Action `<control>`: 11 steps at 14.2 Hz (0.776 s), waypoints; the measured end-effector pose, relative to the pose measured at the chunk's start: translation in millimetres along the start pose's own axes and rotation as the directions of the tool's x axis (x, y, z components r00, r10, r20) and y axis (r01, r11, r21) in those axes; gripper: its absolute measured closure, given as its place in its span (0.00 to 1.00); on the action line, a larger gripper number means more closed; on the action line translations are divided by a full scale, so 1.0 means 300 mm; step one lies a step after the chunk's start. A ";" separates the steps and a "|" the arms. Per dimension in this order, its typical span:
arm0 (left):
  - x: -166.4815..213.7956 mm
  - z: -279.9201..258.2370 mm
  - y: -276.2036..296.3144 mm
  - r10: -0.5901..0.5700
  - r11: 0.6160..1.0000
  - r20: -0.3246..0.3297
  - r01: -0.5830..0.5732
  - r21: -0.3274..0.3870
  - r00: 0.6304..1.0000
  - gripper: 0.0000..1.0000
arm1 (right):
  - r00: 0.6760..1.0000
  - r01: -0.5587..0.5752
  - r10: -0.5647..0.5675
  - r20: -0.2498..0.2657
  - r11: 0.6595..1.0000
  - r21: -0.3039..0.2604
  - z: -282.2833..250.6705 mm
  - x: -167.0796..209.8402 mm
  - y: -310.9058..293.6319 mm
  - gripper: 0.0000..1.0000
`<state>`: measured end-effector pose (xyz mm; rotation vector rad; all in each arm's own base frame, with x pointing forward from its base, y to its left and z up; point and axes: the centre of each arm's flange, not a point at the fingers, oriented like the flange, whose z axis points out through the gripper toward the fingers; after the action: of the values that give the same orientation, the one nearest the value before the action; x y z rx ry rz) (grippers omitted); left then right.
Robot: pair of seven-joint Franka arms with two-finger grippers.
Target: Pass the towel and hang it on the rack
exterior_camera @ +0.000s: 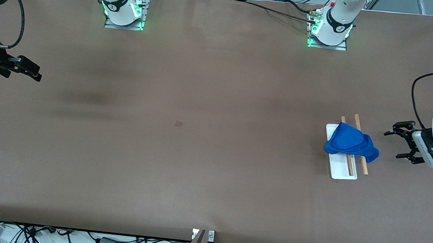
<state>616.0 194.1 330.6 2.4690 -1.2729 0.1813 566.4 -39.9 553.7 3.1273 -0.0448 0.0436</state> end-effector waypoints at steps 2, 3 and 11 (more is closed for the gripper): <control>0.004 -0.043 0.004 0.003 1.000 0.009 -0.002 -0.029 1.000 0.00 | 1.000 -0.001 0.001 0.002 1.000 0.000 -0.034 -0.001 0.002 0.00; 0.005 -0.068 0.006 0.005 0.999 0.015 -0.004 -0.042 1.000 0.00 | 1.000 -0.004 0.004 0.005 1.000 0.000 -0.053 -0.003 0.007 0.00; 0.087 -0.387 0.170 -0.269 0.945 0.172 0.294 -0.145 0.948 0.00 | 1.000 -0.010 0.010 -0.014 1.000 -0.001 -0.107 0.001 0.017 0.00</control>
<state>595.6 189.8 458.4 2.5177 -0.9281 -0.1826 565.6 -44.6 585.7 3.1256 -0.0601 0.0656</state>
